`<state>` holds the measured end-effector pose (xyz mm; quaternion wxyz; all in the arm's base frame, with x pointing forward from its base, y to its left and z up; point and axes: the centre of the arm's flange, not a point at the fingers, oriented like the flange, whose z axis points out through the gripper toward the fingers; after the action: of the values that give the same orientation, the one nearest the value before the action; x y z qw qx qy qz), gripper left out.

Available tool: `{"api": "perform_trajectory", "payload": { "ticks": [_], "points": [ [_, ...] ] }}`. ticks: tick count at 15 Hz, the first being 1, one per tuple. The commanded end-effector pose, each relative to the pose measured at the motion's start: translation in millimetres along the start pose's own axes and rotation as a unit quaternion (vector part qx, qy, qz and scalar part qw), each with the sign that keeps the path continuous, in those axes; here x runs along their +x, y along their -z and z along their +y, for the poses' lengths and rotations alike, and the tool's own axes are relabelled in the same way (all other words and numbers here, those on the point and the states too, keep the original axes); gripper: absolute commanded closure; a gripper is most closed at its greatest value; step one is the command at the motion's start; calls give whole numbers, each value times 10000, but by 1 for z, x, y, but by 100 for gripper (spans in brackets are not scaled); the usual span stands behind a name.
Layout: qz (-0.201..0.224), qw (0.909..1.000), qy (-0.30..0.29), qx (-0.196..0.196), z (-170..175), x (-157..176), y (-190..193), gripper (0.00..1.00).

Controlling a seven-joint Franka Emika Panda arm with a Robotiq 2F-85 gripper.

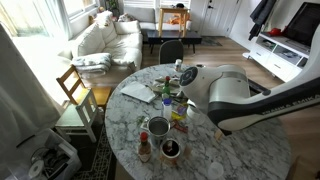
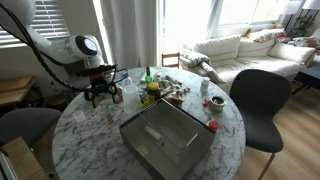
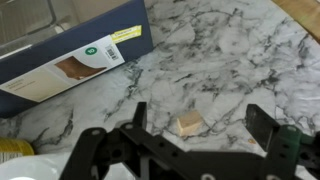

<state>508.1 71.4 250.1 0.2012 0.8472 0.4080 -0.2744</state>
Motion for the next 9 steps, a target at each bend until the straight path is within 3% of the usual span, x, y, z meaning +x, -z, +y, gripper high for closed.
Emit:
{"api": "perform_trajectory", "payload": {
  "ticks": [1,5,9],
  "points": [
    [476,9951,-705,495,10,-19,-11,0],
    [921,9796,-1451,1046,19,-33,-30,0],
    [1439,9529,-2198,1514,21,-30,-50,0]
  ]
}}
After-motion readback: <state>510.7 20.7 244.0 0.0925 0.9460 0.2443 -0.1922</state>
